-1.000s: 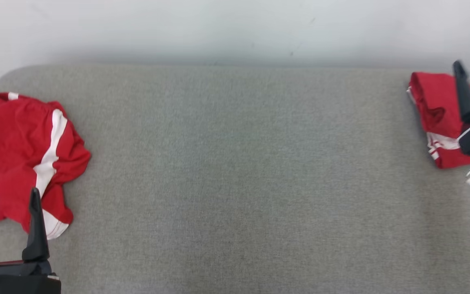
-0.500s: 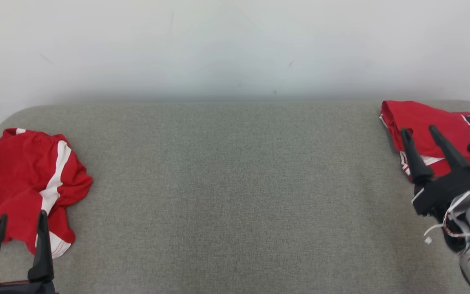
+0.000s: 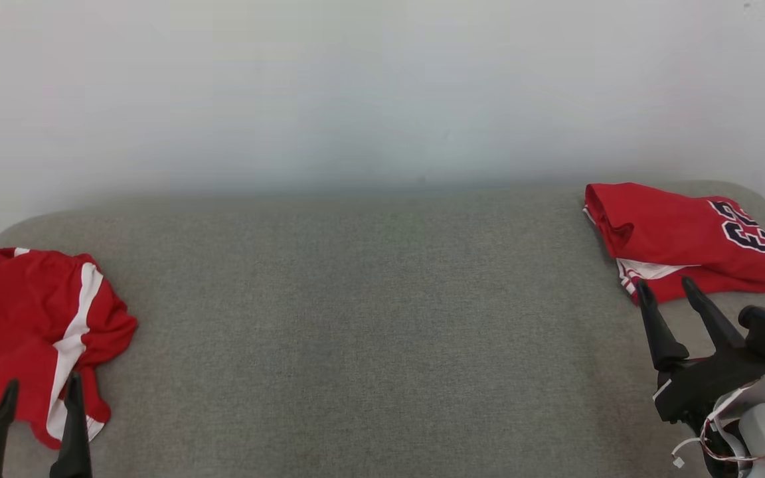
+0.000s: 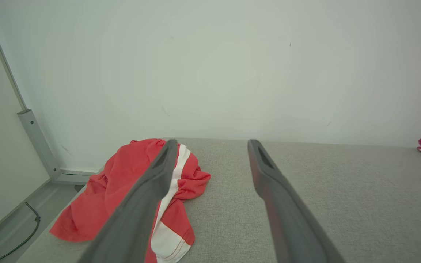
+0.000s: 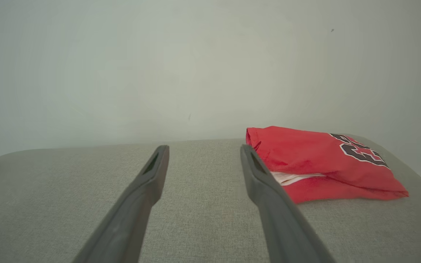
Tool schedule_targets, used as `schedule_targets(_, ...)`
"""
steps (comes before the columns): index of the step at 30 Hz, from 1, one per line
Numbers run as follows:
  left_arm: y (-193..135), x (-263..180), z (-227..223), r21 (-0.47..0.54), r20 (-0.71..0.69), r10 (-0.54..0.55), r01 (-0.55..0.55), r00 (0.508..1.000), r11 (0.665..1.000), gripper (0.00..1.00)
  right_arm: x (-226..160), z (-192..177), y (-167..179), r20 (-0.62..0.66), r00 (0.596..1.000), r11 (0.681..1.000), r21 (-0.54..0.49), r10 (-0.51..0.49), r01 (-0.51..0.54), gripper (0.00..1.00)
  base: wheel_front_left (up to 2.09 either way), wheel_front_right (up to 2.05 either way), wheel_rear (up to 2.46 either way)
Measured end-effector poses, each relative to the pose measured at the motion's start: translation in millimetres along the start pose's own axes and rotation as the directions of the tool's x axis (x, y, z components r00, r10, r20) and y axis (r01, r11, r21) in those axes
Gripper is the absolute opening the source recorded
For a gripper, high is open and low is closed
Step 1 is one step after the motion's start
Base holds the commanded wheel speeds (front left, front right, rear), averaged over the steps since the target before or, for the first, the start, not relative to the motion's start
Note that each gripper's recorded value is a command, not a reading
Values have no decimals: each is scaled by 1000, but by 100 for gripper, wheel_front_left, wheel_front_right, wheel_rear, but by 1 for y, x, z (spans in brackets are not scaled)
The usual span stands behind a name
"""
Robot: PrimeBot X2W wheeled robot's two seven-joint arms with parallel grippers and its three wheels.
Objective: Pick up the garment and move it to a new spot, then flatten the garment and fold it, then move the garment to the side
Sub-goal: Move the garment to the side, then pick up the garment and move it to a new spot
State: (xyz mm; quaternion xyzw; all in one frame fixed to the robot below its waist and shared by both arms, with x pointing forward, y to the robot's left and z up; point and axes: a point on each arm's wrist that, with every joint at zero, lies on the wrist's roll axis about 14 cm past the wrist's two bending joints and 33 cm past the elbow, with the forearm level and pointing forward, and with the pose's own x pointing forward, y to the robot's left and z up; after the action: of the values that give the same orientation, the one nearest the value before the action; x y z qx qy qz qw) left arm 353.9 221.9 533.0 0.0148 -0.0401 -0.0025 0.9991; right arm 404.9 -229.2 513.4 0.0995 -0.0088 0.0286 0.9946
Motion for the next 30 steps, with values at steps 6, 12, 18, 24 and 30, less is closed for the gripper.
schedule_targets(6,-11,-1,1,-18,6,-23,23,1000,1000,100,-22,2,-4,29,998,999,15,-47,47,100,0,0,0)
schedule_targets(12,-11,-4,3,-23,10,-19,20,1000,1000,100,-39,2,1,34,997,998,13,-68,68,100,0,0,0)
schedule_targets(18,-9,-6,2,-35,7,-9,9,1000,999,100,-52,3,4,43,994,995,14,-95,95,100,0,0,0)
schedule_targets(24,-13,-8,-2,-45,-11,-18,17,1000,999,100,-63,10,1,60,990,992,-4,-126,127,100,0,0,0)
schedule_targets(30,-14,-12,-14,-10,-73,-34,34,997,999,100,-77,9,-6,37,987,986,-43,-157,158,100,0,0,0)
